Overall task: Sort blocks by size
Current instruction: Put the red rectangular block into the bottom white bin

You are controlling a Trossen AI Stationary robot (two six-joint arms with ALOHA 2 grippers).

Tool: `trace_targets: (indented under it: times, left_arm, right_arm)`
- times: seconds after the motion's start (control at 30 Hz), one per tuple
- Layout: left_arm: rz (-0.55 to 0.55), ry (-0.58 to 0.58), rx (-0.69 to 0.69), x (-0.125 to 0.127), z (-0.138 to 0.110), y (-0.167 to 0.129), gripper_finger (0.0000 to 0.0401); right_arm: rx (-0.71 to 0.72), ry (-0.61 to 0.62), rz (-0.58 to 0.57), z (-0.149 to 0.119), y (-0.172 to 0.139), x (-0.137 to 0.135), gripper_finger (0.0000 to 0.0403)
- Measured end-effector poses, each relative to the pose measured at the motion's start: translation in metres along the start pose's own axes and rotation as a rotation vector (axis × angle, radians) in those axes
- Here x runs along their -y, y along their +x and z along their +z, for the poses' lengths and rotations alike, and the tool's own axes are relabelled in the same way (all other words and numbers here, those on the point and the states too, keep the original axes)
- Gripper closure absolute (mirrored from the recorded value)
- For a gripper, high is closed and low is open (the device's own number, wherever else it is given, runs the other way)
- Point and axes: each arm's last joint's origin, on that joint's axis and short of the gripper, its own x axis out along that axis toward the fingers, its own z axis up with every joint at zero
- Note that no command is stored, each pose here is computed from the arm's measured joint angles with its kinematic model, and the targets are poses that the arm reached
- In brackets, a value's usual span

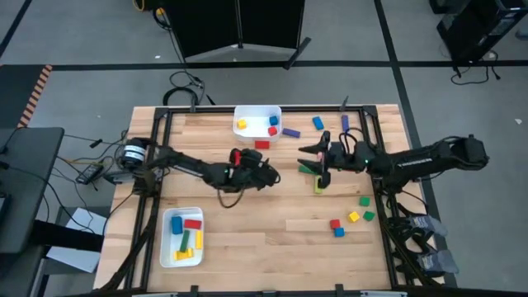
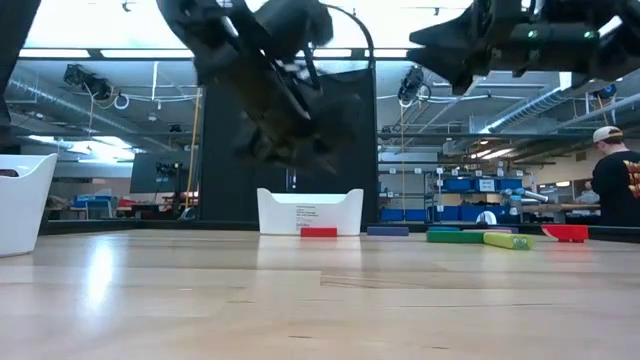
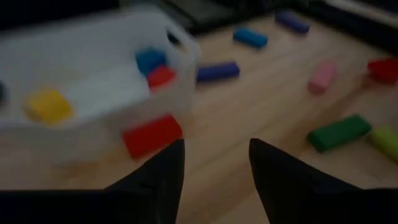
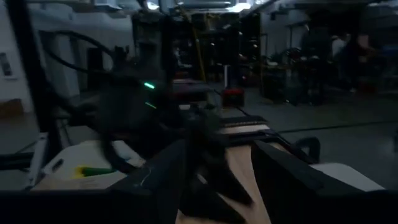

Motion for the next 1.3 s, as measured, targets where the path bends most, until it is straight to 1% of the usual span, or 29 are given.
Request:
trace_targets:
  times: [0.07,0.17,0.3,0.5,0.6,0.7,0.87,1.07,1.3]
  left_arm:
    - [-0.012,-0.047,-0.048,0.000,-0.004,0.012,0.0205]
    - [0.005,-0.109,-0.078,-0.004,-0.008,0.024,0.0181]
    - [0.025,-0.133,-0.078,-0.009,-0.006,0.030,0.0128]
    - [0.062,-0.155,-0.072,-0.019,-0.001,0.043,0.0039]
    - [0.067,-0.160,-0.081,-0.021,-0.002,0.048,0.0008]
    - [0.063,-0.151,-0.119,-0.024,-0.003,0.051,0.0009]
    - [0.055,-0.156,-0.119,-0.024,-0.003,0.052,0.0015]
    - [-0.048,-0.229,-0.093,-0.014,0.003,0.050,0.0015]
    - [-0.079,-0.268,-0.059,-0.011,0.008,0.051,0.0015]
  right_arm:
    - [0.008,-0.010,0.003,0.001,-0.001,-0.006,0.0208]
    - [0.010,-0.012,0.023,0.002,-0.003,-0.015,0.0208]
    - [0.018,-0.037,0.029,0.002,-0.004,-0.021,0.0210]
    - [0.105,-0.065,0.025,0.011,-0.005,-0.024,0.0210]
    - [0.141,-0.078,0.024,0.014,-0.005,-0.024,0.0209]
    - [0.130,-0.082,0.024,0.013,-0.005,-0.024,0.0211]
    - [0.134,-0.081,0.024,0.013,-0.005,-0.024,0.0213]
    - [0.135,-0.080,0.025,0.014,-0.005,-0.024,0.0213]
    - [0.134,-0.078,0.028,0.013,-0.005,-0.024,0.0215]
